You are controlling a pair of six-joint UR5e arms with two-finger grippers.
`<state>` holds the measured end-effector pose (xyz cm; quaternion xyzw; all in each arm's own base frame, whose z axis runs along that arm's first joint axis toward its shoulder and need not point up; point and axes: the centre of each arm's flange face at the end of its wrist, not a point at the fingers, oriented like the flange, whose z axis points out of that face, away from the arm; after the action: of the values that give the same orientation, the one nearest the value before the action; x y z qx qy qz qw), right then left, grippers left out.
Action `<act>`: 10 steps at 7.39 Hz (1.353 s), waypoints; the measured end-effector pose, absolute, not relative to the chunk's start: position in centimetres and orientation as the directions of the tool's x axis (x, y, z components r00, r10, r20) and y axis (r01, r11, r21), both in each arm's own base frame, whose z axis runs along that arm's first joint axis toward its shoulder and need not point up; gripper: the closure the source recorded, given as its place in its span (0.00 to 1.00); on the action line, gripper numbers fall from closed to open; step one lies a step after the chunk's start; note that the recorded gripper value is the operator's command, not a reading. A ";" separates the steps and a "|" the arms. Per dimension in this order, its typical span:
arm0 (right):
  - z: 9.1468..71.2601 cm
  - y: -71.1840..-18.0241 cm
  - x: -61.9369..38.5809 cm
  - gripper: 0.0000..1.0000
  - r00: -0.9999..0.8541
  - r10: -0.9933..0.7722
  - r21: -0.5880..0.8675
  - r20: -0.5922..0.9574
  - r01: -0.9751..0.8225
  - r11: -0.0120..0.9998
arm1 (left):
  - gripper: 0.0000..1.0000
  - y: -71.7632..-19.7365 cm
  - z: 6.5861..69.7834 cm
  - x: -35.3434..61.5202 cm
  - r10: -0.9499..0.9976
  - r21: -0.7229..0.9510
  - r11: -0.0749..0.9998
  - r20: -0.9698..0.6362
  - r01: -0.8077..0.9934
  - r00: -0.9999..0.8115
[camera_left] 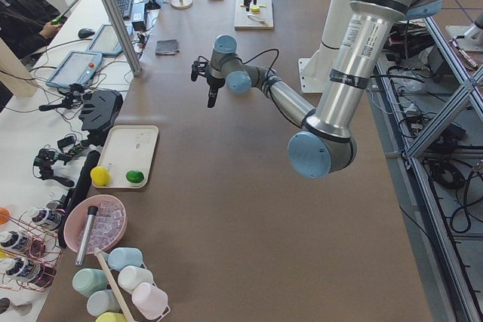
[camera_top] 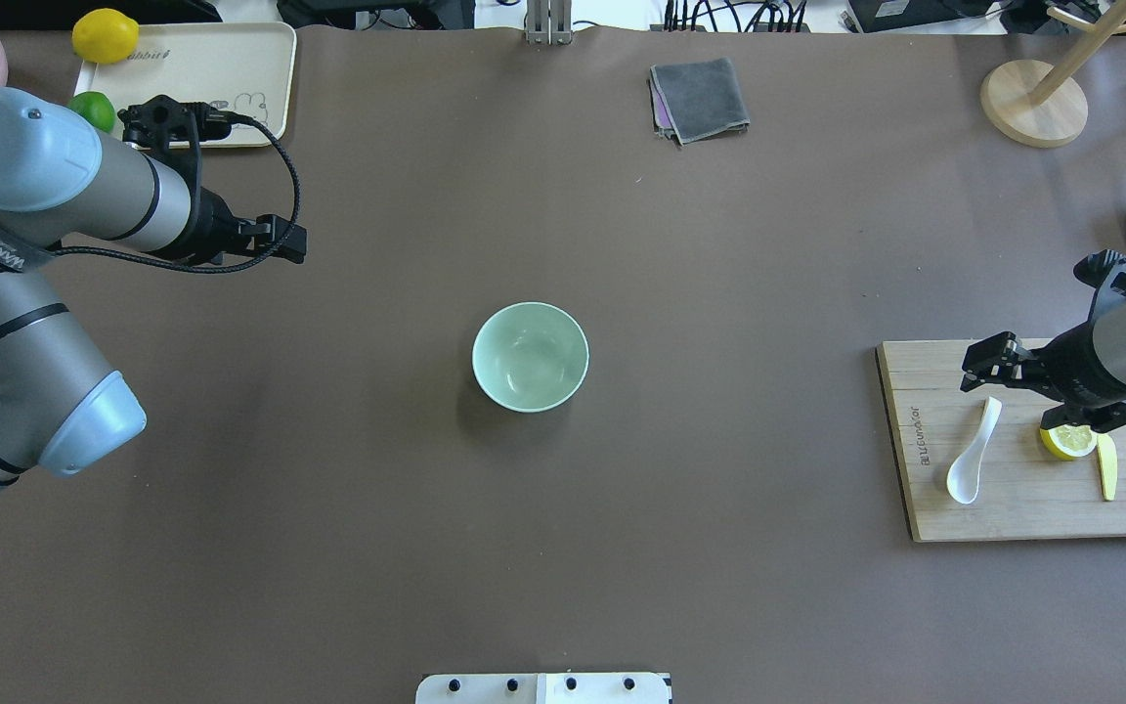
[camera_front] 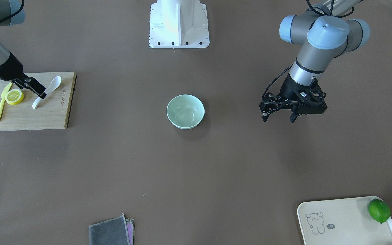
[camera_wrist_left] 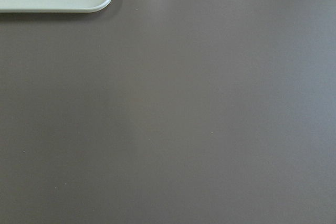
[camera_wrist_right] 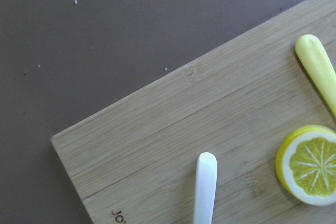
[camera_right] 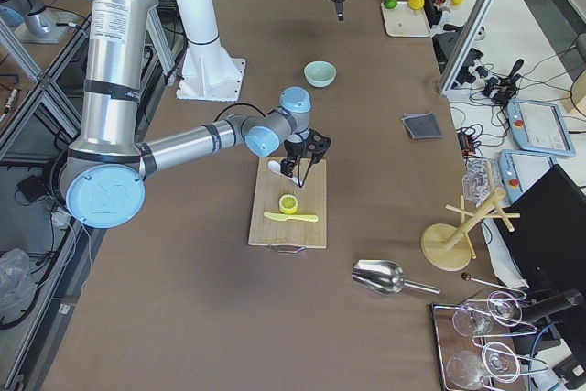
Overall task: Place spoon in bowl
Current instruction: 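Release the bowl with the left gripper while the right gripper approaches the board, then lower the right gripper onto the white spoon handle and grasp it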
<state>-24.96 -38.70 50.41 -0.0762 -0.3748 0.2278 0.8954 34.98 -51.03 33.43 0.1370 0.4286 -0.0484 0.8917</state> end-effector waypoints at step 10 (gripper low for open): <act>54.6 -38.6 -29.0 0.14 0.603 0.481 -0.307 0.636 -0.373 0.875 | 0.02 -51.0 33.2 35.0 0.033 0.213 0.954 -0.775 0.211 0.631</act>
<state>-29.05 -38.61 54.64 -0.0716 -0.3757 0.2391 0.8925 35.03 -51.01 33.24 0.1433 0.4266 -0.0498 0.8916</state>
